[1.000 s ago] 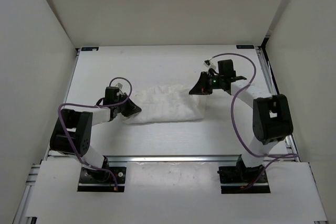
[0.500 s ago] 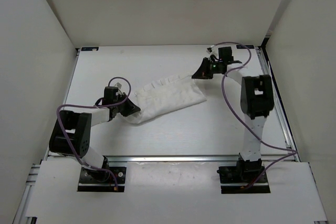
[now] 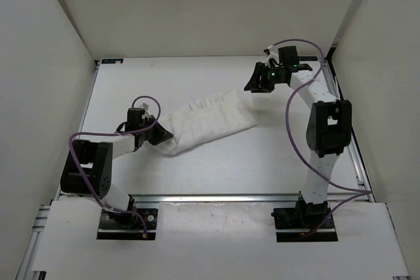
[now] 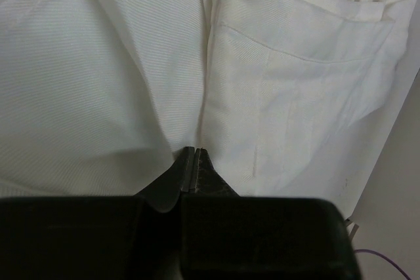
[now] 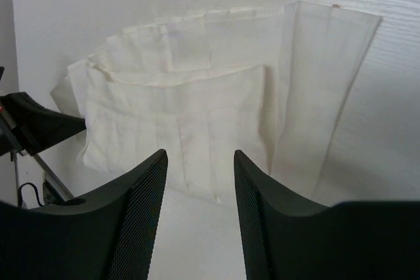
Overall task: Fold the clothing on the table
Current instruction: Fold the skirt
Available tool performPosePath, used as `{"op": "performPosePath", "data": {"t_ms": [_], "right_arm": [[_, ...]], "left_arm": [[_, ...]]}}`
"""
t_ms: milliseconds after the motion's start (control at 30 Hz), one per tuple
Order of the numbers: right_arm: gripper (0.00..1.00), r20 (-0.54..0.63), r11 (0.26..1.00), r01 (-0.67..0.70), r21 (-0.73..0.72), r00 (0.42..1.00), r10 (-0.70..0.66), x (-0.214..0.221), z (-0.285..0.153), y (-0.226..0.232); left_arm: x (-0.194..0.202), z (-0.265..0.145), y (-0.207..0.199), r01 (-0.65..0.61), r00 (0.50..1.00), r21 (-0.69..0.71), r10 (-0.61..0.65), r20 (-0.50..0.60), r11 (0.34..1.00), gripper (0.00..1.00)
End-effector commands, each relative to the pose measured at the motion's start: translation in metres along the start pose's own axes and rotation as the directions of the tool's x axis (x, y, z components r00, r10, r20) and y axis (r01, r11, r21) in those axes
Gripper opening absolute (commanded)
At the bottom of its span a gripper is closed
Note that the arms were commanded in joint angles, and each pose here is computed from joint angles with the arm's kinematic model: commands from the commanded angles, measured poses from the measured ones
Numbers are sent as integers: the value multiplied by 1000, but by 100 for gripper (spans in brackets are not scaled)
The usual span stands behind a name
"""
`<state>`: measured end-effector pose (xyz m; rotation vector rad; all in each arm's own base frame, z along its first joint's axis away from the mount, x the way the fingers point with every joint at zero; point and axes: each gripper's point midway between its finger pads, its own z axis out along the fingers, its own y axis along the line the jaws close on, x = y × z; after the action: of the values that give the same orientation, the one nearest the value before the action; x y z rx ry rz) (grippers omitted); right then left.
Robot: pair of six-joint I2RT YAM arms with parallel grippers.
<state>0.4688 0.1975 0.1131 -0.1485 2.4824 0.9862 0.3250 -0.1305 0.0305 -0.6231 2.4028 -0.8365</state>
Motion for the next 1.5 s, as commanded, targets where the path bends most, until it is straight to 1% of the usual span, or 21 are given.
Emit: {"op": "performPosePath", "data": {"t_ms": [0, 67, 167, 333, 400, 467, 500, 600, 667, 900, 1067, 1200, 1233, 1267, 1300, 1367, 1400, 1433, 1467], "right_arm": [[51, 46, 997, 38, 71, 998, -42, -3, -50, -5], [51, 19, 995, -15, 99, 1000, 13, 16, -57, -28], [52, -16, 990, -76, 116, 997, 78, 45, -63, -46], [54, -90, 988, -97, 120, 990, 108, 81, -52, -67], [54, -79, 989, -108, 103, 990, 116, 77, -46, -69], [53, -72, 990, -139, 34, 987, 141, 76, -40, -65], [54, -86, 988, -153, 16, 984, 153, 79, -34, -64], [54, -71, 982, -183, -48, 981, 179, 72, -27, -62], [54, -90, 976, -209, -61, 975, 203, 76, -17, -67], [54, -103, 977, -195, -89, 977, 186, 71, 1, -67], [54, -122, 969, -176, -176, 980, 156, 66, 13, -45], [51, -158, 954, -178, -243, 977, 142, 73, 18, -27], [48, -186, 943, -199, -265, 971, 152, 81, 18, -22], [43, -208, 935, -213, -283, 966, 157, 87, 19, -17], [39, -201, 933, -211, -290, 967, 156, 86, 18, -17], [11, -232, 903, -259, -344, 955, 185, 96, 15, -7], [0, -245, 898, -281, -340, 948, 204, 104, 15, -8], [0, -225, 902, -258, -346, 956, 187, 99, 11, -4], [0, -213, 906, -269, -327, 955, 207, 101, 9, -10]], "left_arm": [[-7, -6, -14, -12, 1000, 53, 11, 26, 999, 0], [-13, -5, -17, -13, 999, 61, 11, 35, 998, 0], [-9, -1, -20, -14, 1000, 67, 13, 20, 998, 0], [-10, 1, -21, -14, 1000, 68, 13, 13, 998, 0], [-8, 1, -19, -16, 1000, 62, 16, 6, 998, 0], [-6, 1, -17, -16, 1000, 55, 16, 2, 998, 0], [-6, 1, -17, -24, 1000, 55, 24, 3, 998, 0], [0, 2, -12, -22, 1000, 39, 23, -12, 999, 0], [1, 1, -9, -17, 1000, 32, 18, -11, 999, 0], [0, -2, -9, -19, 1000, 28, 19, -9, 999, 0], [2, -2, -7, -17, 1000, 16, 17, -16, 1000, 0], [0, -3, -6, -13, 1000, 18, 13, -8, 1000, 0], [-2, -4, -4, -13, 1000, 13, 13, -4, 1000, 0], [-2, -4, -5, -8, 1000, 16, 8, -2, 1000, 0], [2, -4, -3, -5, 1000, 13, 6, -13, 1000, 0], [0, -5, -5, -7, 1000, 19, 7, -3, 1000, 0], [-1, -6, -5, -5, 1000, 24, 5, -1, 1000, 0], [-2, -6, -2, 3, 1000, 16, -3, 6, 1000, 0], [-2, -6, -6, -1, 1000, 28, 0, 2, 1000, 0]]}}
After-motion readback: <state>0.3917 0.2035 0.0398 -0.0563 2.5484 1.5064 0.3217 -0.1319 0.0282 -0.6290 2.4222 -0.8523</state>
